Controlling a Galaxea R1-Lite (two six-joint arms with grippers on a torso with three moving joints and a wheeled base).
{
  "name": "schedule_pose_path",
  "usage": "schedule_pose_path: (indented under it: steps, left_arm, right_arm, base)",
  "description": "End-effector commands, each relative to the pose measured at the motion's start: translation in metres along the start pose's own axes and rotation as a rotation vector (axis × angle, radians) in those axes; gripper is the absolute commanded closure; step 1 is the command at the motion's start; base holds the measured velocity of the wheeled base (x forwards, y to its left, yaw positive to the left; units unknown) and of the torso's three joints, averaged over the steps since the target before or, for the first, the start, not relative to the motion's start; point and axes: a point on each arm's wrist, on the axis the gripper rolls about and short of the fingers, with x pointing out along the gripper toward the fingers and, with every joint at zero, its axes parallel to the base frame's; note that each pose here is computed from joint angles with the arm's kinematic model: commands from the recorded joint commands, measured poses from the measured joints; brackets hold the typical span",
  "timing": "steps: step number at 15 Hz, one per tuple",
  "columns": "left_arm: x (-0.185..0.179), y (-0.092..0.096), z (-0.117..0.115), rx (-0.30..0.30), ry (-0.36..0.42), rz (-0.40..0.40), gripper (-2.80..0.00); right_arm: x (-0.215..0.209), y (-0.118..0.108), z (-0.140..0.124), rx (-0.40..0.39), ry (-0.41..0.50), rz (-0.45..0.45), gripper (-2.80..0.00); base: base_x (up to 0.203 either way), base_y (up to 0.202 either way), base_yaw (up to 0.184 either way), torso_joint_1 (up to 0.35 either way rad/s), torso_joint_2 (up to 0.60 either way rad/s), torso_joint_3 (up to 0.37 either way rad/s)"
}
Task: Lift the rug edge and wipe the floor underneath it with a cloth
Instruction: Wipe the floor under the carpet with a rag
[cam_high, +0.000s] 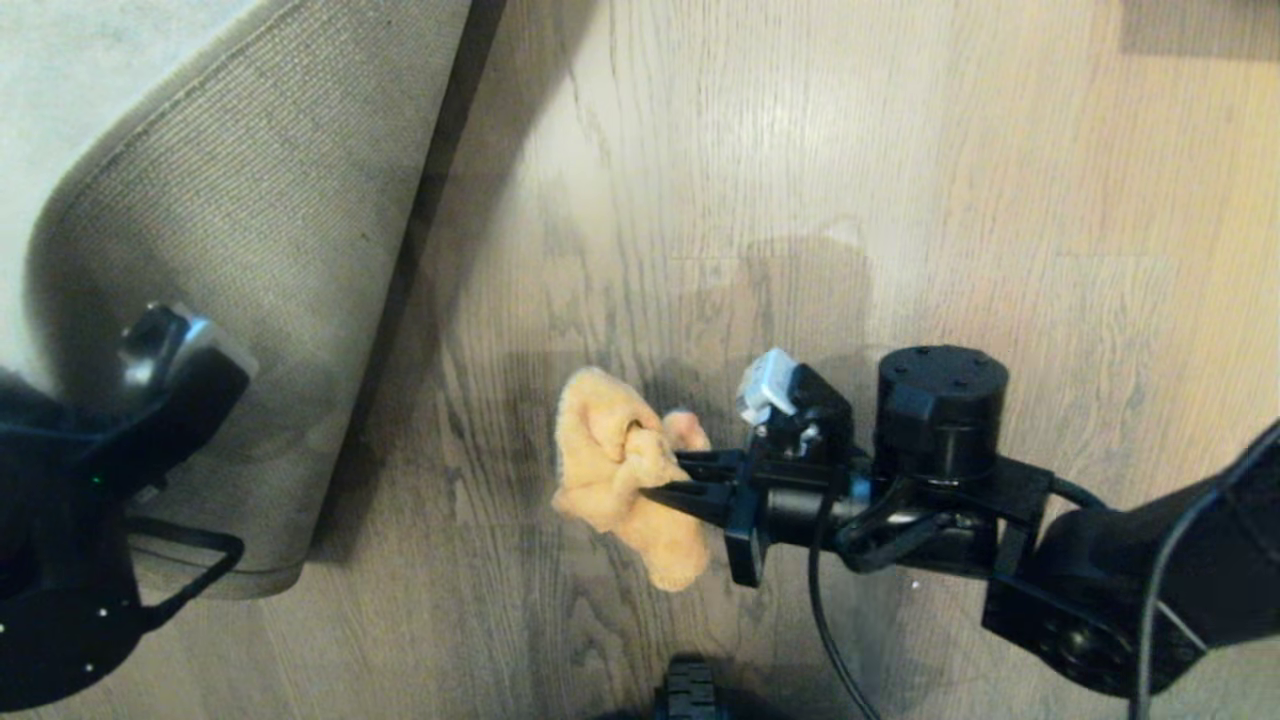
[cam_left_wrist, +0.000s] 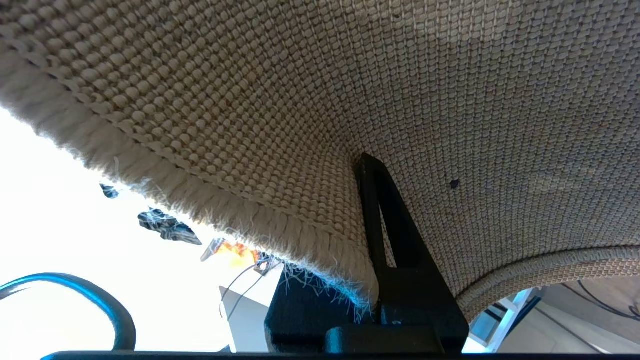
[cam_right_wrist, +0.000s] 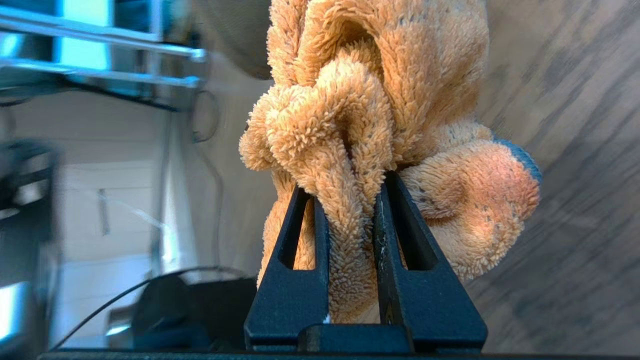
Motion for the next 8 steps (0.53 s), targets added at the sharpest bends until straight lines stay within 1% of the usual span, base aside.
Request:
schedule_pose_path:
  steps: [1,3,8]
  left_arm:
    - [0.000,0.000,0.001,0.001,0.006,0.003,0.00]
    - [0.001,0.001,0.001,0.000,0.006,0.004,0.00]
    - [0.000,-0.001,0.000,0.006,0.010,0.002,0.00]
  right_arm:
    - [0.026,-0.008,-0.019,0.012,0.032,-0.016,0.00]
    - [0.042,-0.015,-0.023,0.012,0.030,-0.036,0.00]
    - [0.072,-0.026,-0.038,0.009,0.025,-0.042,0.00]
  base:
    - [0.000,0.000,0.000,0.000,0.00,0.000]
    - [0.000,0.000,0.000,0.000,0.00,0.000]
    - [0.000,0.000,0.000,0.000,0.00,0.000]
